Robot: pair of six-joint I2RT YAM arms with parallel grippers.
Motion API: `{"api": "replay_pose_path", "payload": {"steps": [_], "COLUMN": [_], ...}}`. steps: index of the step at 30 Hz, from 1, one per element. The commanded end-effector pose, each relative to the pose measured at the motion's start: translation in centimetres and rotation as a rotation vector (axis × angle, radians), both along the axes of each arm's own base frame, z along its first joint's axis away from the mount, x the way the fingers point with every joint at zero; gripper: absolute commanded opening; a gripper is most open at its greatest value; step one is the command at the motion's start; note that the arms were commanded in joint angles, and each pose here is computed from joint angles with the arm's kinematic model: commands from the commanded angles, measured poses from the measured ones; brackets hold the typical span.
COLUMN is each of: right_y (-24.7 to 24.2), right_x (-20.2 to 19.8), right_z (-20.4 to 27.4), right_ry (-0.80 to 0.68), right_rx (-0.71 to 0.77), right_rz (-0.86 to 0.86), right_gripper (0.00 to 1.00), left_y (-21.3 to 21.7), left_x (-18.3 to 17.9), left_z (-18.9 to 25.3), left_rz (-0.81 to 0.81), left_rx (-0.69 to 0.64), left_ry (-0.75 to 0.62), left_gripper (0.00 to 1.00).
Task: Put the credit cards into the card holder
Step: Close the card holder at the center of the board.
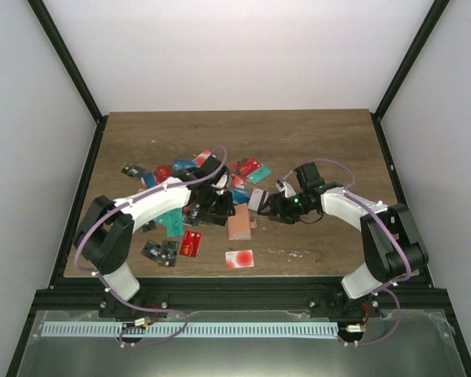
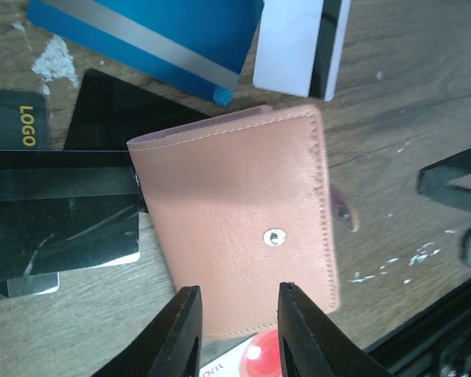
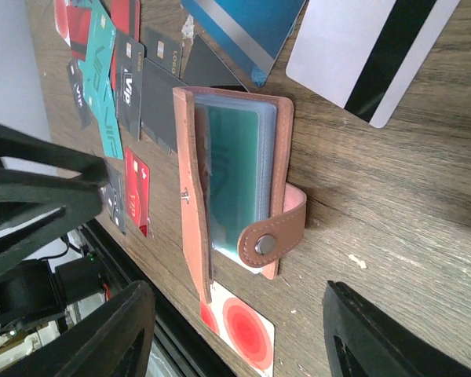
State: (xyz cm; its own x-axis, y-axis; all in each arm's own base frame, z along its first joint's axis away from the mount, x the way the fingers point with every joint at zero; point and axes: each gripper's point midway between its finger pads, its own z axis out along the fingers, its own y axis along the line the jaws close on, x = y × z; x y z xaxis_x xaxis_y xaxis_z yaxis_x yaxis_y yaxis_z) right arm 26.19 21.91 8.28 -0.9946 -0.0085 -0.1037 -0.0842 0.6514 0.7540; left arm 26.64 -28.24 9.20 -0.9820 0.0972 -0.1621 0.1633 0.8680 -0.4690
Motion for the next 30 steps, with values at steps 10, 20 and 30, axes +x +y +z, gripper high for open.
{"api": "replay_pose_path", "payload": {"steps": [10,20,30], "right_y": [1.3,2.5,2.9], "right_x": [-0.1,0.1,1.2], "right_z": [-0.6,-1.4,-1.5], "right_ry": [0.007,0.003,-0.019], "right_rx": [-0.005,-0.087,-0.155], "right_rz": [0.074,0.109,0.102], "right_gripper": [0.52,0.5,0.36], "left_y": [-0.4,-0.9,-1.0], "left_x": [-0.1,-0.5,-0.6], "left_z": [-5.5,-6.1,-6.6], "left_rz": [-0.056,-0.085,-0.101], "left_rx": [0.082,0.074,0.075], "left_ry": [0.102,0.116,0.124], "left_gripper": [0.43,0.45,0.45]}}
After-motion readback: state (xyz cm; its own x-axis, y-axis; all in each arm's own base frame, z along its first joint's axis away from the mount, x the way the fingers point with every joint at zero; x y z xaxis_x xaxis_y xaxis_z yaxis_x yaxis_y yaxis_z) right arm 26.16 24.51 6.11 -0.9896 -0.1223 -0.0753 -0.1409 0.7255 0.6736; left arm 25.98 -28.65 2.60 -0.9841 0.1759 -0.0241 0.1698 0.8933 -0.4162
